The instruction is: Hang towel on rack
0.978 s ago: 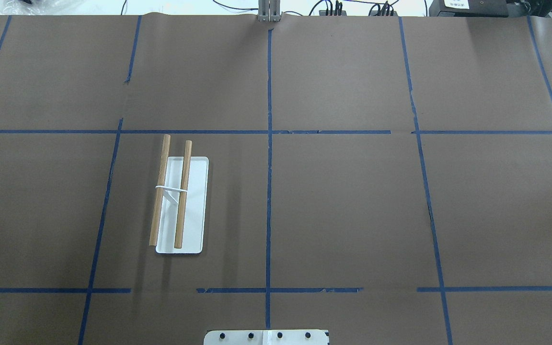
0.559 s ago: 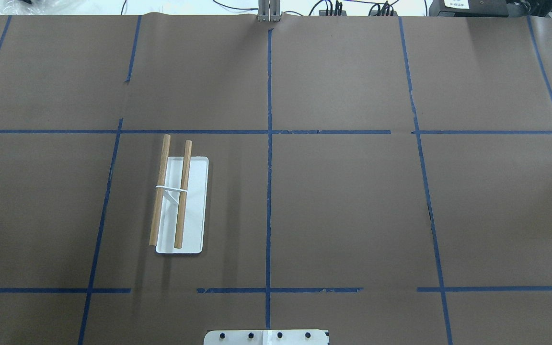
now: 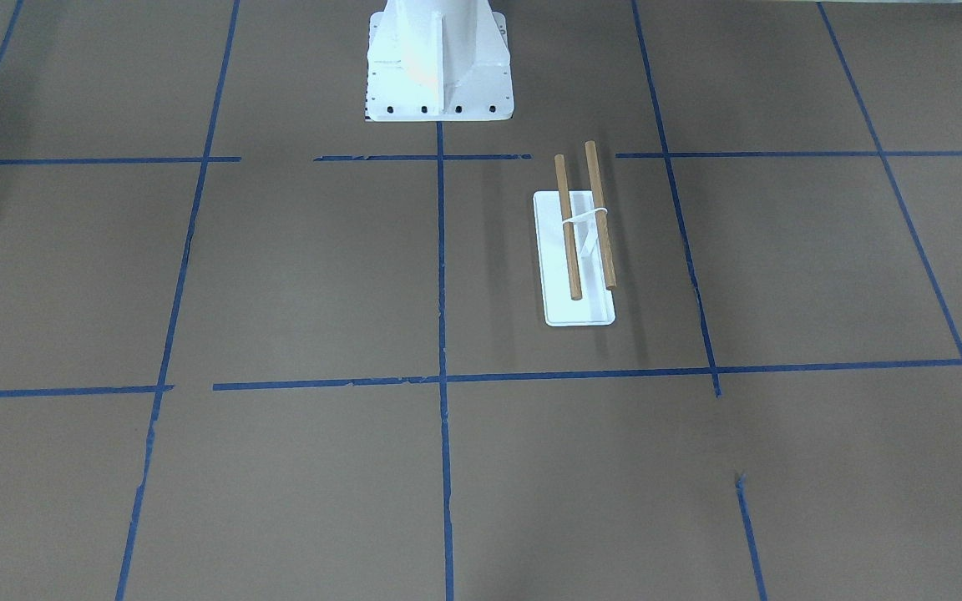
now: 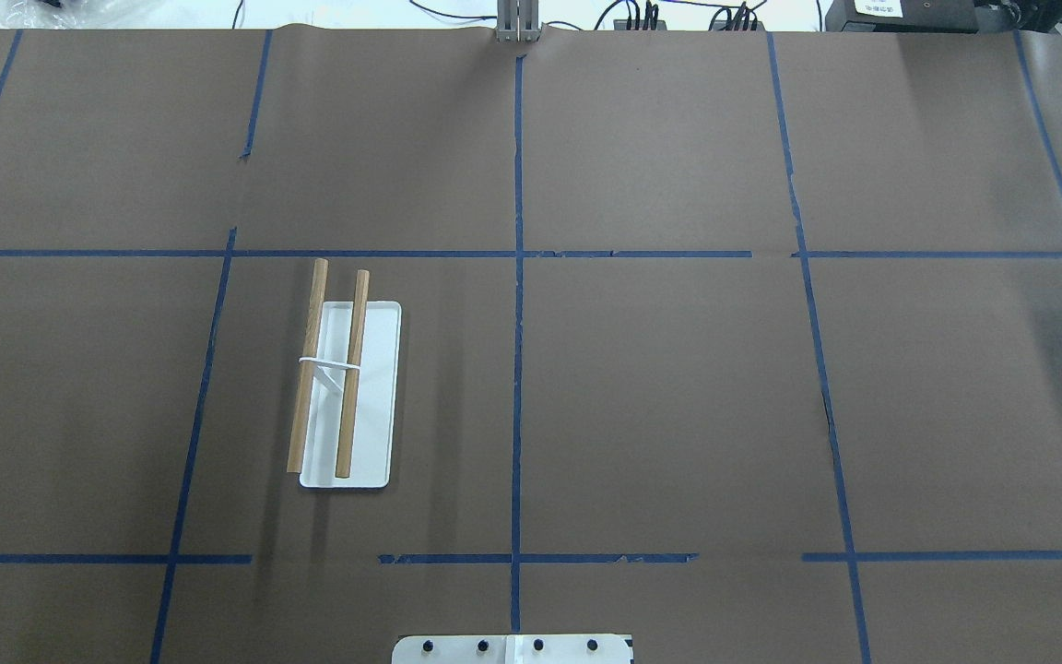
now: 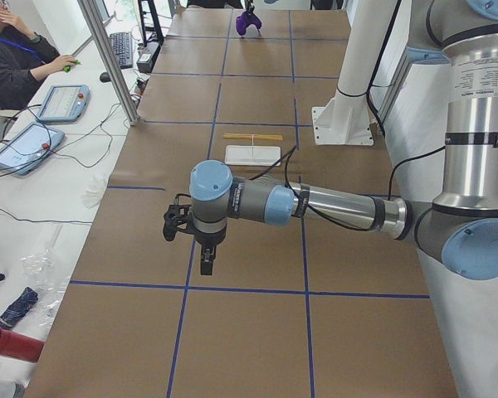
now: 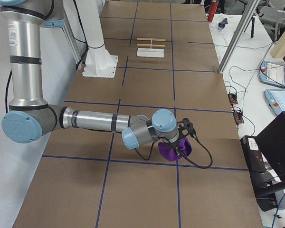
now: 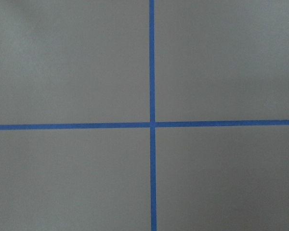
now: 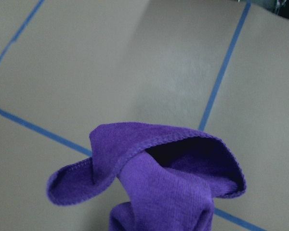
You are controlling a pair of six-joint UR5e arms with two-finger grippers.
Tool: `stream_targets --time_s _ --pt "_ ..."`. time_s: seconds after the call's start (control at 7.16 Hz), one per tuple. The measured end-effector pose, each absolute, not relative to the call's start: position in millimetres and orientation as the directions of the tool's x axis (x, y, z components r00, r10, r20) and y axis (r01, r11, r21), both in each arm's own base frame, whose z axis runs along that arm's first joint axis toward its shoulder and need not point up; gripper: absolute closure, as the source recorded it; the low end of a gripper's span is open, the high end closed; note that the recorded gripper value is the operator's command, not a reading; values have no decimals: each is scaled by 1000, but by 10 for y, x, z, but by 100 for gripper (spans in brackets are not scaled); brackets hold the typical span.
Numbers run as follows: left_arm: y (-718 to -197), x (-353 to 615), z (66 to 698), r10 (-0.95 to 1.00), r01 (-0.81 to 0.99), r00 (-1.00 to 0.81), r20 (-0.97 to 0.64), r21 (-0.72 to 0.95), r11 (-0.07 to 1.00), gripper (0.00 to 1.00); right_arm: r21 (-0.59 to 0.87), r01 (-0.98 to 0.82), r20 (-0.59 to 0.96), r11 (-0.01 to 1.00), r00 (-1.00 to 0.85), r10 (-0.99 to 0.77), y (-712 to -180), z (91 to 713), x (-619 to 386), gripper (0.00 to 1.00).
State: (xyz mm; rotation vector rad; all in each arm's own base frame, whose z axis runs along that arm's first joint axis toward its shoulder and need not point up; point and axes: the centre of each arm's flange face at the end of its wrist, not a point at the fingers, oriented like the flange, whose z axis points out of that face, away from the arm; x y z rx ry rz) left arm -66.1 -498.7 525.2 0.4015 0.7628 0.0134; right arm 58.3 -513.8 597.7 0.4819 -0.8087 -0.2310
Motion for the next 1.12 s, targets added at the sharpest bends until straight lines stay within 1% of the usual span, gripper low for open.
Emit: stream_targets --time_s 0.28,0.42,0.56,0.7,0.84,0.98,1.12 --pt "-5048 -540 4960 162 277 689 -707 464 841 0 521 -64 662 851 660 -356 -5391 5163 359 100" --pt "-5064 -355 4814 141 368 656 -742 477 798 0 534 -88 669 841 651 -357 -5536 4702 40 100" --pt "-5080 -96 4645 112 459 592 -798 449 766 0 547 -112 682 829 634 -364 -5649 4207 -352 100" --pt "-5101 174 4429 83 540 490 -868 377 753 0 552 -137 706 822 601 -374 -5724 3735 -724 100" --pt "-5125 446 4147 53 599 350 -935 267 755 0 543 -168 742 823 554 -377 -5770 3261 -1085 100" --pt "-5169 764 3814 11 619 196 -980 132 774 0 523 -203 779 828 507 -368 -5752 2800 -1484 100" --pt "-5228 1111 3437 -47 602 53 -997 -6 798 0 505 -243 806 828 476 -352 -5649 2410 -1934 100"
